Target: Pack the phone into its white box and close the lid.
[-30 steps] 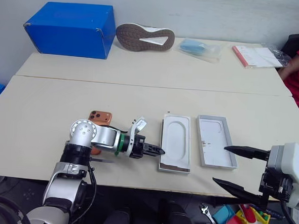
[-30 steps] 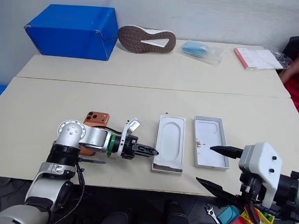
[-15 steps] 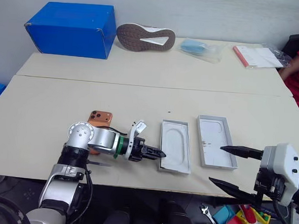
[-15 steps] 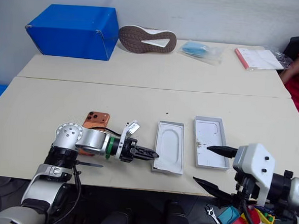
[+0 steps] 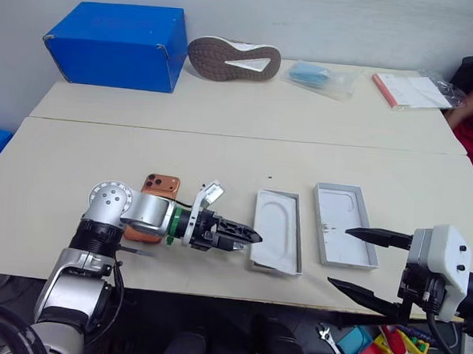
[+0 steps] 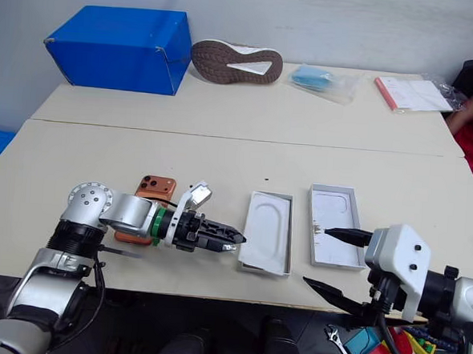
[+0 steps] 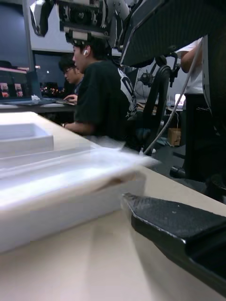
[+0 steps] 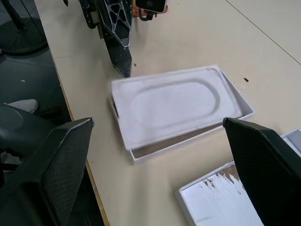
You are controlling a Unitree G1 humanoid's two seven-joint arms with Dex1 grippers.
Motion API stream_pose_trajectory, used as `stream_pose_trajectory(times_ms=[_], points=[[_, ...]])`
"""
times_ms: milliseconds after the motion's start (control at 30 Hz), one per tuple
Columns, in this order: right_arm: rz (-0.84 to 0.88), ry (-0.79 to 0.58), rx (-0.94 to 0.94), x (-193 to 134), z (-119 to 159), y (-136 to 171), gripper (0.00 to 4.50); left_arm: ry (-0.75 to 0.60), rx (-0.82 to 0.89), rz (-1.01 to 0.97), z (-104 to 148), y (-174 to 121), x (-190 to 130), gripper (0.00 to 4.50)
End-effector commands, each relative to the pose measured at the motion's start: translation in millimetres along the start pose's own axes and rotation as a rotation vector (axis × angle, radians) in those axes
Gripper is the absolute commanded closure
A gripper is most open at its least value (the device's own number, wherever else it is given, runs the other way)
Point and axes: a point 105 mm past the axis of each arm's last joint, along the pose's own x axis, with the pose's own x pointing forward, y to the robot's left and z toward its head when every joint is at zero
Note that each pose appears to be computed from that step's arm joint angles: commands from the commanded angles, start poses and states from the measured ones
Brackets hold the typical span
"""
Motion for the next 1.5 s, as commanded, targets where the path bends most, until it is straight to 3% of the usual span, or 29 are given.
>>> stream_pose_trajectory(times_ms=[33, 233, 400, 500, 633, 800, 900, 933, 967, 1067, 1200, 1500], points=[[-0.003, -0.009, -0.023, 0, 2, -1, 0.0, 0.0, 0.034, -0.079, 5, -18, 0, 0.04], [-0.002, -0.015, -0.027, 2, 2, -1, 0.0, -0.013, 0.029, -0.041, 5, -11, -9, 0.04], [0.033, -0.036, -0.028, 5, 6, -2, 0.0, -0.086, 0.083, -0.001, 9, -13, -42, 0.04], [0.061, -0.051, -0.032, 13, 9, -9, 0.0, -0.129, 0.146, 0.029, 4, -16, -69, 0.57], [0.091, -0.05, -0.039, 28, 9, -20, 0.94, -0.164, 0.246, 0.127, -7, -8, -97, 1.78], [0.146, -0.037, -0.062, 46, 6, -26, 2.74, -0.221, 0.357, 0.194, -6, -5, -131, 3.41], [0.168, -0.012, -0.068, 54, 1, -29, 3.74, -0.198, 0.462, 0.169, -11, -14, -137, 4.37], [0.167, 0.007, -0.072, 59, -3, -30, 4.16, -0.192, 0.502, 0.141, -12, -20, -136, 4.5], [0.158, 0.031, -0.072, 63, -8, -33, 4.48, -0.191, 0.557, 0.104, -12, -27, -135, 4.5], [0.124, 0.089, -0.085, 75, -20, -39, 4.48, -0.153, 0.711, 0.045, -11, -42, -129, 4.5], [-0.055, 0.145, -0.11, 100, -28, -64, 4.48, -0.11, 0.918, 0.025, 3, -57, -113, 4.5], [-0.185, 0.186, -0.146, 130, -38, -80, 4.48, -0.036, 1.023, 0.002, 6, -58, -98, 4.5]])
